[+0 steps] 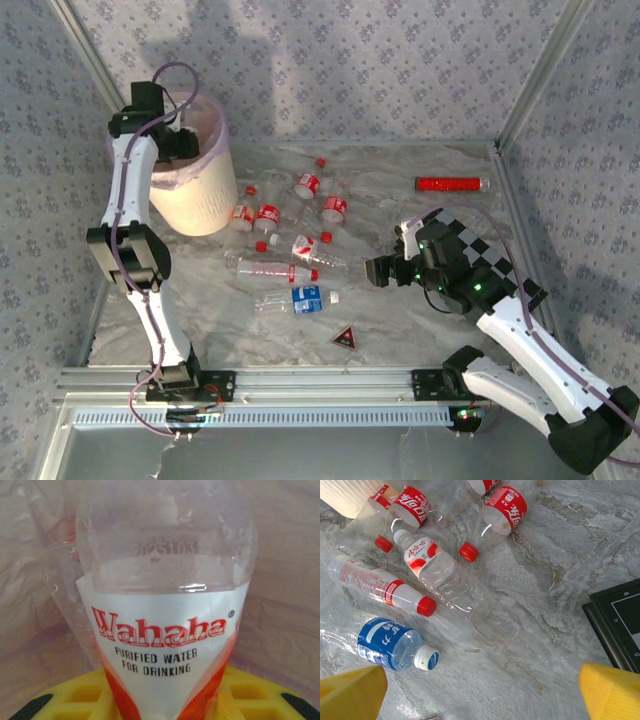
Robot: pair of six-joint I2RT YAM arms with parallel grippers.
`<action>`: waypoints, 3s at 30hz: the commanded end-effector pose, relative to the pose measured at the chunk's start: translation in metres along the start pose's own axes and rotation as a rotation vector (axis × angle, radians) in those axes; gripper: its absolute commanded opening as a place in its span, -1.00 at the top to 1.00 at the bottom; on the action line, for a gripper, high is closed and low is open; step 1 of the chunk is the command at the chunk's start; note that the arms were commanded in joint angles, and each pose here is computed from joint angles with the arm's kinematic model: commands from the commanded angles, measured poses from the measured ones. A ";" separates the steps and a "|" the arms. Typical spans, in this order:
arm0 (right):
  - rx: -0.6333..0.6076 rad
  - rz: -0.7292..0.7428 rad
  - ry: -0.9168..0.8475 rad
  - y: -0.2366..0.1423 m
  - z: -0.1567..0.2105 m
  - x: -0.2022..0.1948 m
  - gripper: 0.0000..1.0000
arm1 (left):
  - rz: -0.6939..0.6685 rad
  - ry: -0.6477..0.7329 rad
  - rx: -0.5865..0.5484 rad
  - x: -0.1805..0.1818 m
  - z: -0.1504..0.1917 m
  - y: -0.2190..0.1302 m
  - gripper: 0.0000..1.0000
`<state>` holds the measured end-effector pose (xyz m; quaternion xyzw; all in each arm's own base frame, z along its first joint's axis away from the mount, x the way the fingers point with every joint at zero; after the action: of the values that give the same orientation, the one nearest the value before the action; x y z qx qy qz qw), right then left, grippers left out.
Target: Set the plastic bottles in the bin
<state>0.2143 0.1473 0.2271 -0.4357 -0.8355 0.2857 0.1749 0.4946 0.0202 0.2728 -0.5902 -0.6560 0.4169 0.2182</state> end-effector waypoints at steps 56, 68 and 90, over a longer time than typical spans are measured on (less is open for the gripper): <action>0.485 -0.338 -0.837 0.223 0.016 0.034 -1.00 | 0.546 -0.182 -0.202 -0.112 0.188 -0.168 -1.00; 0.522 -0.365 -0.775 0.198 0.034 0.025 -0.72 | 0.568 -0.241 -0.139 -0.116 0.202 -0.142 -0.99; 0.168 -0.194 -0.513 0.091 -0.042 -0.005 0.11 | 0.812 -0.351 -0.085 -0.151 0.196 -0.155 -1.00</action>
<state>0.2967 0.2047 0.1752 -0.2051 -0.8428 0.4976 -0.0072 0.2802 -0.1557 0.3023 -0.7112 -0.4734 0.5160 -0.0616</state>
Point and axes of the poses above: each hand's point on the last joint's axis, 136 mm out from that joint toward the fingers, its own y axis out along the fingers, its own x axis along the line the jaws close on, z = x × y, the point moved 3 cm from there along -y, back along the fingers, and after that the axes turned 13 degrees about -y, right-handed, at the moved point
